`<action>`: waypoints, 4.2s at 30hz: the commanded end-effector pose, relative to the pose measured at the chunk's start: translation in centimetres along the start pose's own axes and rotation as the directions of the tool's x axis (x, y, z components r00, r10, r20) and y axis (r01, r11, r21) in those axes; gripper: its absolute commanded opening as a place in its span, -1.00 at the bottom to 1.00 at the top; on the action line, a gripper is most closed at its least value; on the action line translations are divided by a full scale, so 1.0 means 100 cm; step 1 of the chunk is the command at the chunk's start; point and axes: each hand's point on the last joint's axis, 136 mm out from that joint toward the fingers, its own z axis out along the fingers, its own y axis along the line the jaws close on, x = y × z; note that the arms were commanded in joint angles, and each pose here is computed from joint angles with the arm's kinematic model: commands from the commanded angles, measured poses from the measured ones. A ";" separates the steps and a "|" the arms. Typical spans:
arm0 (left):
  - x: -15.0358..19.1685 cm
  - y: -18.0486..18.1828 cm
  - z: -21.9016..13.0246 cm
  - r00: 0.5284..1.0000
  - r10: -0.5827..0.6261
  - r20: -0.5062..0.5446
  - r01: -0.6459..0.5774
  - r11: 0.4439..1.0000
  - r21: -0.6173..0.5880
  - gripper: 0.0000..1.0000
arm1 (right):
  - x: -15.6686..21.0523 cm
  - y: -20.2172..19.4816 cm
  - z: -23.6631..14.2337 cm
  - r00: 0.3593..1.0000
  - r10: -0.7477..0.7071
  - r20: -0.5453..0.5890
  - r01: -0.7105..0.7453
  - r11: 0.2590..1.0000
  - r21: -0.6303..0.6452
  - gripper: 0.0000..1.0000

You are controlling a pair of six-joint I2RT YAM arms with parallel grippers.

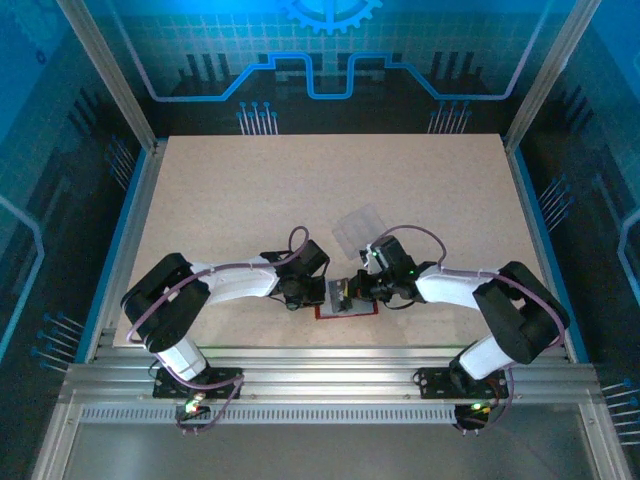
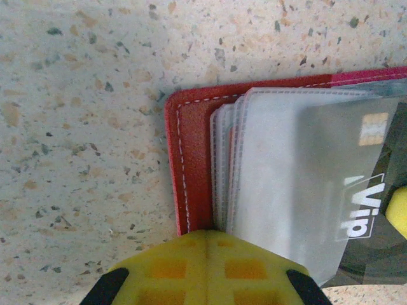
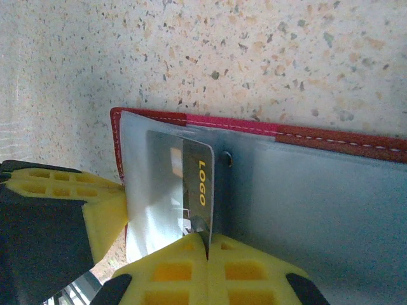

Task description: Put the credit cards into the card holder

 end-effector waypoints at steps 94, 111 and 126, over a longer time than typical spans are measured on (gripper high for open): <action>0.013 -0.010 0.018 0.996 -0.062 -0.057 0.067 0.993 0.093 -0.76 | 0.002 0.069 -0.056 0.964 -0.260 0.059 0.244 0.949 0.198 -1.00; 0.026 0.057 -0.064 0.983 -0.113 0.146 0.124 0.990 -0.066 -0.36 | 0.004 0.083 0.014 0.982 -0.189 -0.024 0.191 0.976 0.103 -0.99; 0.019 0.069 -0.097 0.971 -0.103 0.217 0.121 0.990 -0.070 -0.31 | -0.003 0.140 -0.050 0.943 -0.328 -0.064 0.320 0.941 -0.110 0.21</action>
